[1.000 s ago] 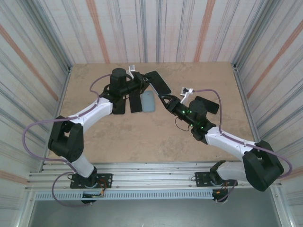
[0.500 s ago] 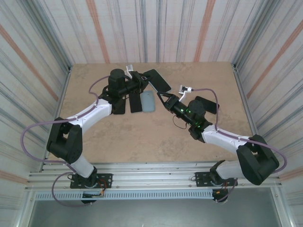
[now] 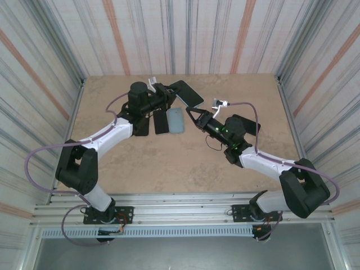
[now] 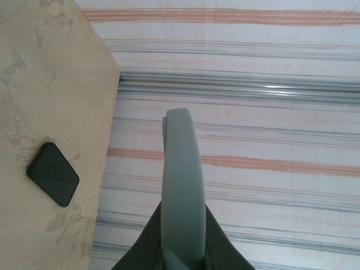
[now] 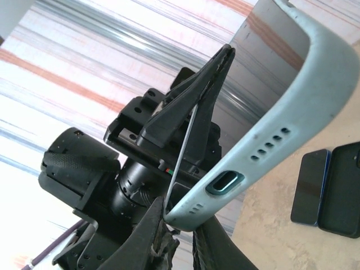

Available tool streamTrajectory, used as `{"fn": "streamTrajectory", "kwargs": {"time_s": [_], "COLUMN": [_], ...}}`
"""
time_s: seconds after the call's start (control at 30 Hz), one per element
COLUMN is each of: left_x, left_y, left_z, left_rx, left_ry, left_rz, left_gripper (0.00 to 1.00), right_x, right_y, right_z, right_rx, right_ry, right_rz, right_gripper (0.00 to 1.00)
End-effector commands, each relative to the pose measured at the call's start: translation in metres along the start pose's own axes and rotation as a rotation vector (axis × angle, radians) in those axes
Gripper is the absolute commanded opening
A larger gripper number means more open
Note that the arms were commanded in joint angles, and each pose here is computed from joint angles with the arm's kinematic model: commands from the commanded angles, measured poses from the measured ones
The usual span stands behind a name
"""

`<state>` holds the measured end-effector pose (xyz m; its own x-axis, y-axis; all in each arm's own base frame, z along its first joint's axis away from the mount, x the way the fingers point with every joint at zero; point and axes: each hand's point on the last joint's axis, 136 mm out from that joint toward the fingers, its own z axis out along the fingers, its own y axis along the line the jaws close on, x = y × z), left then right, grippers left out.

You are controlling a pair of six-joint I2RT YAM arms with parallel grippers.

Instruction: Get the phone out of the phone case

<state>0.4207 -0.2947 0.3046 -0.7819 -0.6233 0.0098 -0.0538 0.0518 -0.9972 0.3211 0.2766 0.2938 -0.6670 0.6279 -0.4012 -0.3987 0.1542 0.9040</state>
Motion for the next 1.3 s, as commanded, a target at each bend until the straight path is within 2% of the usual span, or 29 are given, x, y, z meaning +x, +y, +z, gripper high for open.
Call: {"fn": "streamTrajectory", "kwargs": {"time_s": [0.0, 0.3, 0.43, 0.7, 0.83, 0.93, 1.1, 1.27], "left_x": [0.021, 0.030, 0.031, 0.011, 0.002, -0.001, -0.002, 0.003], "left_y": [-0.081, -0.104, -0.101, -0.073, -0.062, -0.055, -0.049, -0.046], "left_z": [-0.028, -0.042, -0.044, -0.039, -0.032, -0.027, -0.022, -0.020], "left_rx": [0.203, 0.241, 0.215, 0.135, 0.110, 0.096, 0.091, 0.084], "left_ry": [0.052, 0.082, 0.079, 0.004, -0.021, -0.028, -0.032, -0.021], "left_rz": [0.024, 0.008, 0.045, 0.126, 0.141, 0.144, 0.142, 0.141], "left_gripper": [0.09, 0.08, 0.08, 0.06, 0.06, 0.06, 0.06, 0.06], "right_x": [-0.001, 0.003, 0.000, 0.004, 0.005, 0.007, 0.002, -0.008], "right_y": [-0.033, -0.079, -0.069, 0.003, 0.027, 0.040, 0.044, 0.038], "right_z": [0.000, -0.010, -0.007, 0.007, 0.005, 0.004, 0.003, 0.004], "right_rx": [0.113, 0.269, 0.215, -0.049, -0.116, -0.151, -0.155, -0.131], "right_ry": [0.019, 0.079, 0.075, 0.153, 0.138, 0.146, 0.117, 0.063], "right_rz": [-0.040, -0.013, -0.032, -0.149, -0.194, -0.215, -0.198, -0.132], "right_gripper": [0.13, 0.10, 0.13, 0.37, 0.50, 0.56, 0.56, 0.46]}}
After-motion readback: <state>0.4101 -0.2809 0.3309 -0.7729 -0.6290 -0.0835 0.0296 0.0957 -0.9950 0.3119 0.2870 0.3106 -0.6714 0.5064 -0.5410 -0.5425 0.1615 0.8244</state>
